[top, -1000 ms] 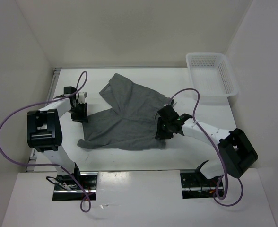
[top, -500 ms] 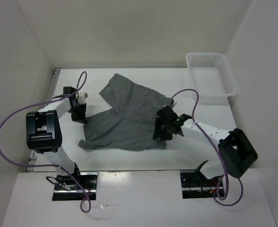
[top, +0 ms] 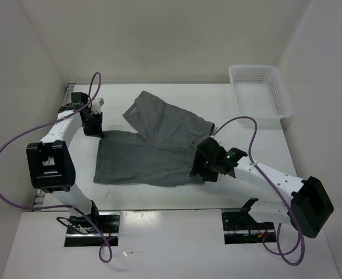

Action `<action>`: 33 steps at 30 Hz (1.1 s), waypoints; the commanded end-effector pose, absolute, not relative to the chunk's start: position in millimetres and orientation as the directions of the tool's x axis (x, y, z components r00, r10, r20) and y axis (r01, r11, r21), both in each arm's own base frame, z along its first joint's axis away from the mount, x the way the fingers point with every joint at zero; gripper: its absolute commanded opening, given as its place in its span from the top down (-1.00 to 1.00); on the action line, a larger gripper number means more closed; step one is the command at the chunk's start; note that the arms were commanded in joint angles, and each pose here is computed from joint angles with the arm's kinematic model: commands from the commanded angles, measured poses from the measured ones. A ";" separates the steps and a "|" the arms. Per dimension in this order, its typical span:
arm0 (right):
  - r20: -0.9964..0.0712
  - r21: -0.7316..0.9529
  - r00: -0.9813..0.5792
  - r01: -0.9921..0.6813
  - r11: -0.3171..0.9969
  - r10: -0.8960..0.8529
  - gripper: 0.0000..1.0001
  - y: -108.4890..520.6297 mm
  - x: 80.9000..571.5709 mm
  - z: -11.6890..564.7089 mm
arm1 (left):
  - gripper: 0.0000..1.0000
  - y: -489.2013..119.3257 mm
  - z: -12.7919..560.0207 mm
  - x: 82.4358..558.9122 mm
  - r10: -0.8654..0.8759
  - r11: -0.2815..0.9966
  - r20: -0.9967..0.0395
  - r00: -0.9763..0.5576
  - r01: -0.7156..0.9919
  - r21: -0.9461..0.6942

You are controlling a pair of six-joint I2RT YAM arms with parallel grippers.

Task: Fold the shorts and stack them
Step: Flatten the shorts out

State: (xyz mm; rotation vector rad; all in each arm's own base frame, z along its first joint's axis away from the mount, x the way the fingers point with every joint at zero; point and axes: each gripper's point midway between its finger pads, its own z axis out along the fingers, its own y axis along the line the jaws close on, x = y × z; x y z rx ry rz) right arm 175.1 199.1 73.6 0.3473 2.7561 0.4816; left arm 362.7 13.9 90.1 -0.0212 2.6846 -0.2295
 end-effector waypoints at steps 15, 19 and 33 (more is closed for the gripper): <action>-0.246 0.362 -0.914 0.223 0.905 0.324 -0.38 196.1 168.3 39.4 | 0.12 15.0 69.5 371.2 -0.057 0.983 -0.418 -0.907 0.023 -0.183; -0.245 0.353 -0.917 0.217 0.910 0.314 -0.38 195.2 167.7 37.1 | 0.09 12.2 53.6 351.8 -0.060 0.981 -0.368 -0.928 0.013 -0.191; -0.233 0.354 -0.920 0.223 0.908 0.316 -0.38 195.4 165.3 33.7 | 0.14 19.8 27.5 380.9 -0.074 0.979 -0.412 -0.908 0.012 -0.203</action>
